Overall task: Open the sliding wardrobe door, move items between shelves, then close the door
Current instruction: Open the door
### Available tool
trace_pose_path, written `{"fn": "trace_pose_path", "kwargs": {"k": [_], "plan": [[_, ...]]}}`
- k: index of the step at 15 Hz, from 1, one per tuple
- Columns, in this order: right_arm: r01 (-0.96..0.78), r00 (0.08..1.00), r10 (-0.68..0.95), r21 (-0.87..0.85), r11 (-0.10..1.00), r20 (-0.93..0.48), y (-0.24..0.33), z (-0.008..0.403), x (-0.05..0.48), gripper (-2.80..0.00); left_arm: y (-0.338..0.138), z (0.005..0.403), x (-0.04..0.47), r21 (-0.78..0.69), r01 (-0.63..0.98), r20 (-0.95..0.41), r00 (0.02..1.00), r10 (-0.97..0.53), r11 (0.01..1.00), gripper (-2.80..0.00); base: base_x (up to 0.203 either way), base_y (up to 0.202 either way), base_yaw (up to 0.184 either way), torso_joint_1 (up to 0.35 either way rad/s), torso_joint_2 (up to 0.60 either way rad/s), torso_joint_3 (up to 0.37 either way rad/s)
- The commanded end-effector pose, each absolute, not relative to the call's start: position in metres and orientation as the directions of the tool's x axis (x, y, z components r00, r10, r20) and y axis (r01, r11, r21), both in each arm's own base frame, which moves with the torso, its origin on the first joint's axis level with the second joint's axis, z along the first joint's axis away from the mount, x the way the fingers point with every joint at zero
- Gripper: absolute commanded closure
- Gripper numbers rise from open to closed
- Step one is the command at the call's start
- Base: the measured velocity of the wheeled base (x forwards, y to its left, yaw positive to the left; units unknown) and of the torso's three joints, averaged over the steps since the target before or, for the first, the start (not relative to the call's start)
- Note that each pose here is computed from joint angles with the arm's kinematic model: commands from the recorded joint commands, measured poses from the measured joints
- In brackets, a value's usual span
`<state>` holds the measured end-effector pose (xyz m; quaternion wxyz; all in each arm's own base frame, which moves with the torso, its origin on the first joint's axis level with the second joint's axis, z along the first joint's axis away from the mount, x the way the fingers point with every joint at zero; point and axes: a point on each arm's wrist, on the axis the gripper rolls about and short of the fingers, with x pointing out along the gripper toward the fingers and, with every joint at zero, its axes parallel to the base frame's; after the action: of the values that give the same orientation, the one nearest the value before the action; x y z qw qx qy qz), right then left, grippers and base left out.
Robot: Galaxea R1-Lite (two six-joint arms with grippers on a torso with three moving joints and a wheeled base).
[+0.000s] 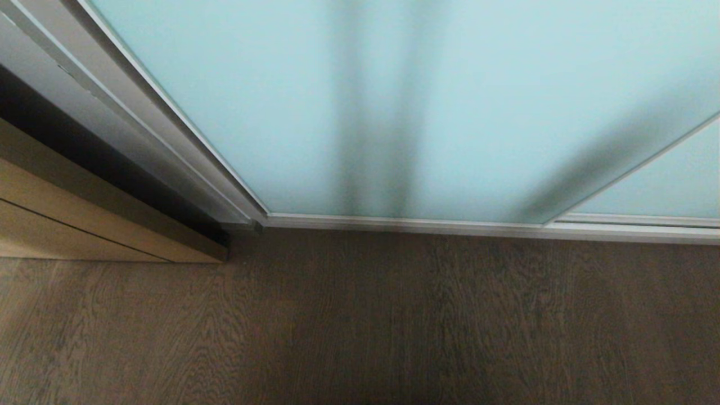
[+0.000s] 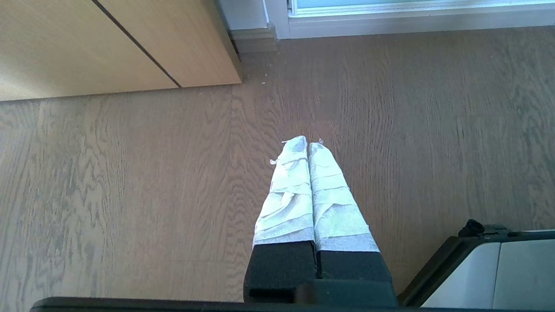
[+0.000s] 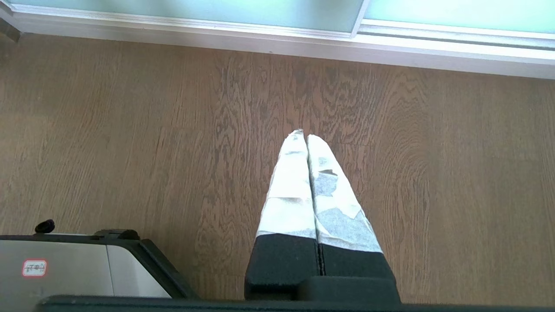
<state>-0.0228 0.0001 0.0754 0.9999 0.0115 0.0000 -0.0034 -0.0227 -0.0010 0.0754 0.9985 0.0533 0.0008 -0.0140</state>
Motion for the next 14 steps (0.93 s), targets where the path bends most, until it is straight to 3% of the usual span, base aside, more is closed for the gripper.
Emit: {"fn": "trace_pose_path", "kwargs": {"k": [1, 14], "plan": [[0.006, 1.0, -0.006, 0.023, 1.0, 0.0, 0.0001, 0.0755, -0.0228, 0.0, -0.001, 0.0754, -0.0226, 0.107, 0.028, -0.005, 1.0, -0.028, 0.994, 0.0, 0.0, 0.0, 0.0, 0.0, 0.0, 0.0], [0.006, 1.0, -0.006, 0.023, 1.0, 0.0, 0.0001, 0.0755, -0.0228, 0.0, -0.0008, 0.0754, -0.0227, 0.123, 0.02, -0.008, 1.0, -0.019, 0.992, 0.0, 0.0, 0.0, 0.0, 0.0, 0.0, 0.0]]}}
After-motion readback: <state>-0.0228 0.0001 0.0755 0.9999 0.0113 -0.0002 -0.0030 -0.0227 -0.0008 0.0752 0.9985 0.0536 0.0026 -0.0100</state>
